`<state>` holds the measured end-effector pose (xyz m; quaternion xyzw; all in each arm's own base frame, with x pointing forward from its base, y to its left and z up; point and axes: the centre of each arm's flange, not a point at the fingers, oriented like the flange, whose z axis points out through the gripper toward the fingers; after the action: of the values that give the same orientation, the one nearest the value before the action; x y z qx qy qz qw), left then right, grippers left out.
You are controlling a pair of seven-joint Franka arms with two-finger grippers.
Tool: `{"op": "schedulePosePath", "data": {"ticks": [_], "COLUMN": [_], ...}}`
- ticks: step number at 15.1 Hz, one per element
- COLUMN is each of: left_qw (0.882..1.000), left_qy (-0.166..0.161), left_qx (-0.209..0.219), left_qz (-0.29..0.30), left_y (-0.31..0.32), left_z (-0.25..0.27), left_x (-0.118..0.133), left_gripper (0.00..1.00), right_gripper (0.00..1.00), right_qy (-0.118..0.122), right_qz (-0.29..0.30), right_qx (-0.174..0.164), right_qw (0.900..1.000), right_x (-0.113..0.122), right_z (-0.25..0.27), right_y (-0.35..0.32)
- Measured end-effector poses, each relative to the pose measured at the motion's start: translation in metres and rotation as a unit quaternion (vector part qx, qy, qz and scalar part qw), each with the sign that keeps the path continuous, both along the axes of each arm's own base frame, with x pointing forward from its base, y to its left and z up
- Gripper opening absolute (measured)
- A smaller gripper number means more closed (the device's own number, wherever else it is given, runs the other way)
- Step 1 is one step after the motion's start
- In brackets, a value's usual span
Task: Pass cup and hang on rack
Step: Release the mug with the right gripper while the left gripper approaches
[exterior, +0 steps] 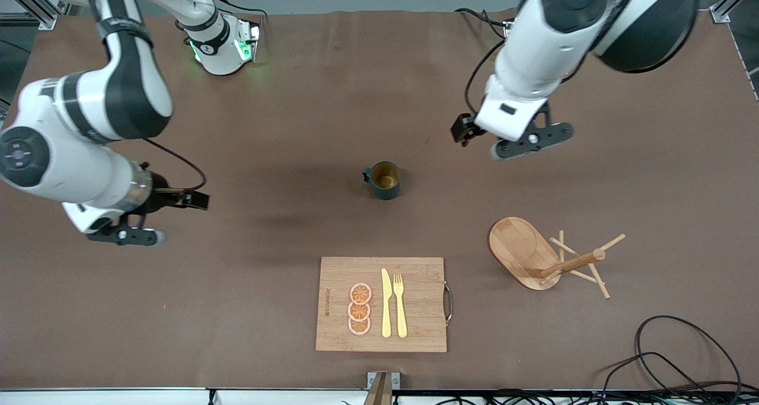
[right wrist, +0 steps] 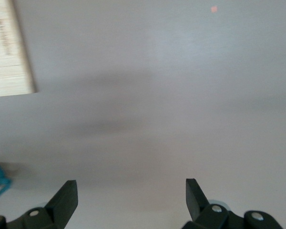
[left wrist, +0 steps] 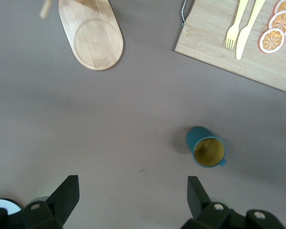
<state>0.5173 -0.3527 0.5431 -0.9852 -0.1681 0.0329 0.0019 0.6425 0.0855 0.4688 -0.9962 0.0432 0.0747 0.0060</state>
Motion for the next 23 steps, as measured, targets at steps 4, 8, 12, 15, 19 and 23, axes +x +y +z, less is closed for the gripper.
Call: {"op": "schedulePosePath", "data": {"ticks": [4, 8, 12, 15, 19, 23], "left_qw": [0.995, 0.985, 0.969, 0.958, 0.946, 0.927], "left_qy": [-0.026, -0.071, -0.124, -0.137, -0.154, -0.164], "left_qx": [0.034, 0.060, 0.073, 0.074, 0.084, 0.081], "left_qz": [0.085, 0.148, 0.203, 0.241, 0.271, 0.327], "left_y": [-0.075, -0.137, -0.185, -0.212, -0.235, -0.247], "left_z": [-0.058, -0.120, -0.186, -0.219, -0.246, -0.263], "left_x": [-0.020, -0.045, -0.069, -0.081, -0.103, -0.117], "left_gripper": [1.00, 1.00, 1.00, 1.00, 0.98, 0.98], "right_gripper": [1.00, 1.00, 1.00, 1.00, 1.00, 1.00], "right_qy": [-0.011, -0.013, 0.002, 0.001, 0.032, 0.012], "right_qz": [0.018, -0.002, -0.008, -0.004, 0.009, 0.022], "right_qx": [-0.009, -0.008, -0.008, -0.015, -0.014, -0.016], "right_qw": [1.000, 1.000, 1.000, 1.000, 0.999, 1.000], "right_x": [0.007, 0.003, -0.002, -0.002, -0.009, -0.017], "right_z": [0.018, 0.038, 0.050, 0.057, 0.057, 0.086], "right_y": [-0.083, -0.150, -0.158, -0.156, -0.139, -0.121]}}
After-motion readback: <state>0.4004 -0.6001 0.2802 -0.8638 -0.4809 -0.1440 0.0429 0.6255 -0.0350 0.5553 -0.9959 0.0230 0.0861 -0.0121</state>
